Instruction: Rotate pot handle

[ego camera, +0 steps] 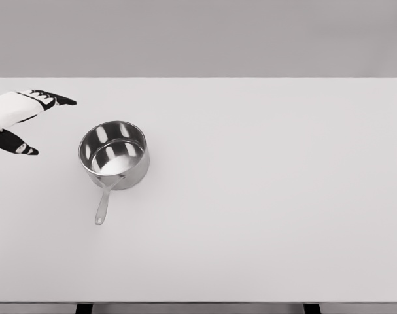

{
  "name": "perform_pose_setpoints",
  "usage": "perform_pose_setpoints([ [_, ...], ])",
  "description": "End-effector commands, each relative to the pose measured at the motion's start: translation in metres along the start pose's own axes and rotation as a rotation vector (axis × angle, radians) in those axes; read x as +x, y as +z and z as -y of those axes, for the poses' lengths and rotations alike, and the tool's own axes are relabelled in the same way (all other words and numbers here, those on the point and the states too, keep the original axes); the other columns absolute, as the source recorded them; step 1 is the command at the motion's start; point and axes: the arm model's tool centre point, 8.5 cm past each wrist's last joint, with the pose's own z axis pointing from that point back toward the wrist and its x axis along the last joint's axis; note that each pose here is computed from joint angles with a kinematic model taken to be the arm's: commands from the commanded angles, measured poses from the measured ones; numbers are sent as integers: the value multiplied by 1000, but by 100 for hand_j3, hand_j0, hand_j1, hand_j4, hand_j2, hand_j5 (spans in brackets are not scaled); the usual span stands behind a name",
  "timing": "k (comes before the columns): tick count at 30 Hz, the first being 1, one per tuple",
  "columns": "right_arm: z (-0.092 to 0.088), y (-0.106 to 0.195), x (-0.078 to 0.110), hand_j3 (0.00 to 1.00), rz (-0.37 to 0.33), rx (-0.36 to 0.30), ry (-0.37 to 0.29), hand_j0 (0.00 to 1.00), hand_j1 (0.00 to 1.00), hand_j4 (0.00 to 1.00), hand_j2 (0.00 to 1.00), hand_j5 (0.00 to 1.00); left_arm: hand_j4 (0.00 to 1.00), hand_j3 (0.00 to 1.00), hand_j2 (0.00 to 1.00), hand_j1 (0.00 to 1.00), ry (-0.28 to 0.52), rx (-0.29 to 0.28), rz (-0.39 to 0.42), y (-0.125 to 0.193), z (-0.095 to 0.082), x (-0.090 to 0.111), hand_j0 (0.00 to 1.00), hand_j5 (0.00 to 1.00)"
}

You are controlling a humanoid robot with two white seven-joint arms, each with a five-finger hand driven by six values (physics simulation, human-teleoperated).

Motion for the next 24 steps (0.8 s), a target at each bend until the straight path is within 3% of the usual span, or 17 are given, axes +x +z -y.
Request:
perform_pose_setpoints([
  [1, 0, 0, 0, 100, 1, -2, -4, 100, 100, 100, 100, 100, 100, 100, 100, 100, -6, -10, 5, -13, 12, 5, 100, 100],
  [6, -4, -1, -5, 100, -2, 5, -22, 100, 100, 100, 100, 100, 100, 100, 100, 100, -12, -28, 15, -14, 13, 8, 100, 100],
  [9, -4, -1, -5, 100, -2, 5, -22, 100, 100, 100, 100, 100, 100, 100, 100, 100, -57, -8, 104, -30, -1, 39, 100, 100],
  [12, -4, -1, -5, 100, -2, 5, -22, 100, 100, 100, 100, 100, 100, 100, 100, 100, -88, 8, 137, -38, -15, 48, 100, 100],
  [14, -4, -1, -5, 100, -2, 5, -22, 100, 100, 100, 100, 100, 100, 100, 100, 100, -44, 27, 240, -48, -29, 67, 100, 100],
  [16, -4, -1, -5, 100, -2, 5, -22, 100, 100, 100, 100, 100, 100, 100, 100, 100, -64, -39, 346, -78, -30, 102, 100, 100],
  [18, -4, -1, -5, 100, -2, 5, -22, 100, 100, 100, 100, 100, 100, 100, 100, 100, -72, -99, 355, -96, -23, 117, 100, 100],
  [20, -4, -1, -5, 100, -2, 7, -22, 100, 100, 100, 100, 100, 100, 100, 100, 100, -141, -97, 471, -93, -19, 129, 100, 100],
  [21, -4, -1, -5, 100, -2, 7, -22, 100, 100, 100, 100, 100, 100, 100, 100, 100, -231, -88, 620, -85, -15, 144, 100, 100],
  [22, -4, -1, -5, 100, -2, 5, -22, 100, 100, 100, 100, 100, 100, 100, 100, 100, -291, -83, 717, -80, -11, 153, 100, 100],
  [24, -4, -1, -5, 100, -2, 5, -22, 100, 100, 100, 100, 100, 100, 100, 100, 100, -286, -75, 734, -83, -11, 158, 100, 100],
])
